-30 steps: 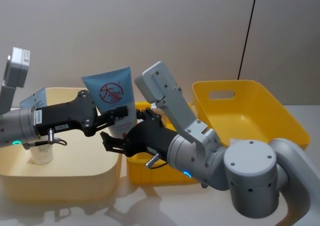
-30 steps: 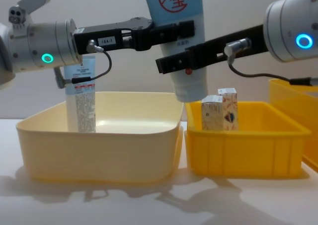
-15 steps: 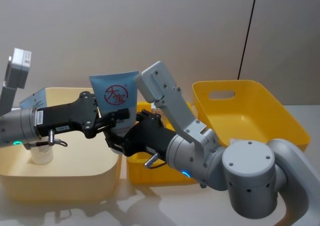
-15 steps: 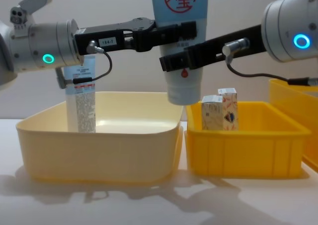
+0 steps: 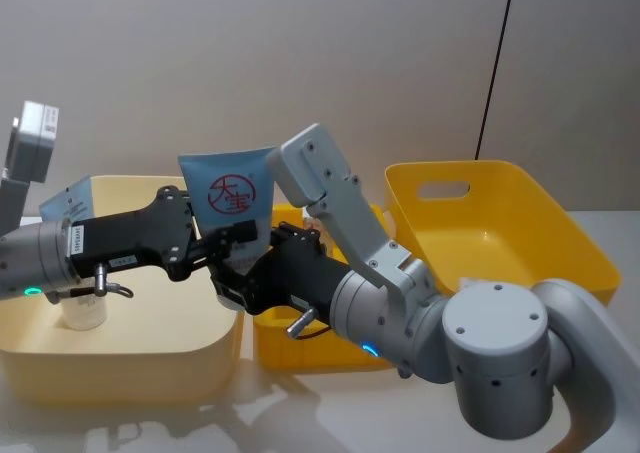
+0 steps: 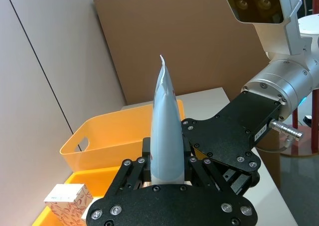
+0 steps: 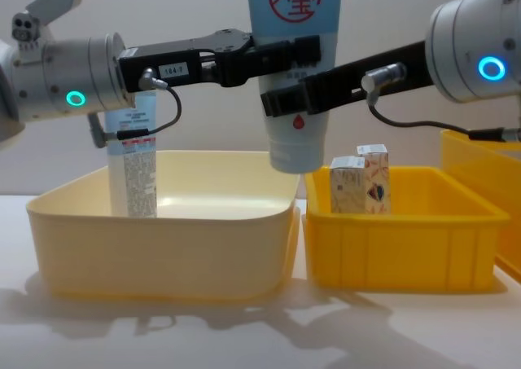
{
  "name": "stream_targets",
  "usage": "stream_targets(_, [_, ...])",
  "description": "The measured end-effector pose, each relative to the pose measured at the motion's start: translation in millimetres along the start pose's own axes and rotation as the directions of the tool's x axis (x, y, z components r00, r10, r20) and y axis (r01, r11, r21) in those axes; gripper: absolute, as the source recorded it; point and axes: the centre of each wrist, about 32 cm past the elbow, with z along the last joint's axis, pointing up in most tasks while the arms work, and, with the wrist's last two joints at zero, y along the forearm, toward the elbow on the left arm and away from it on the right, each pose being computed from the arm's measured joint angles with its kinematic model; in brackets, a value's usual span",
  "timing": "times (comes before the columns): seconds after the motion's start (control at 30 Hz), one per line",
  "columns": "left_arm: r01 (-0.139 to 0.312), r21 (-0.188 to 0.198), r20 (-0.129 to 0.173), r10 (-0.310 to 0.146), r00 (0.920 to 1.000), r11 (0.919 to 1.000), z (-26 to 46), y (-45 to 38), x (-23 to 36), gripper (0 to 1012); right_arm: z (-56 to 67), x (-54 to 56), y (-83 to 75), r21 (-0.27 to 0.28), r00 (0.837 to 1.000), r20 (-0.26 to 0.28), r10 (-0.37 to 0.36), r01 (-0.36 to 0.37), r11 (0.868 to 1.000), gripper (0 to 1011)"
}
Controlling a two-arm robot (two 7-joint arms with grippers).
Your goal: Bimanual collaborative sorting of washing and personal care products
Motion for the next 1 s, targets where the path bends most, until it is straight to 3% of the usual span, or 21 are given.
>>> stream_targets(0.53, [-0.008,-0.002,0.002,0.008,1.0000,1.0000,-0.8,0.9,-1.7,302,0.2,-0.1,0.1,0.001,1.000,-0.001,0.000,0.000,1.000,556])
stream_targets(1.0, [-0.010,-0.002,0.003,0.010,0.9999,1.0000,-0.9,1.3,-2.0,303,0.3,0.0,0.0,0.001,1.000,-0.001,-0.001,0.001,1.000,549])
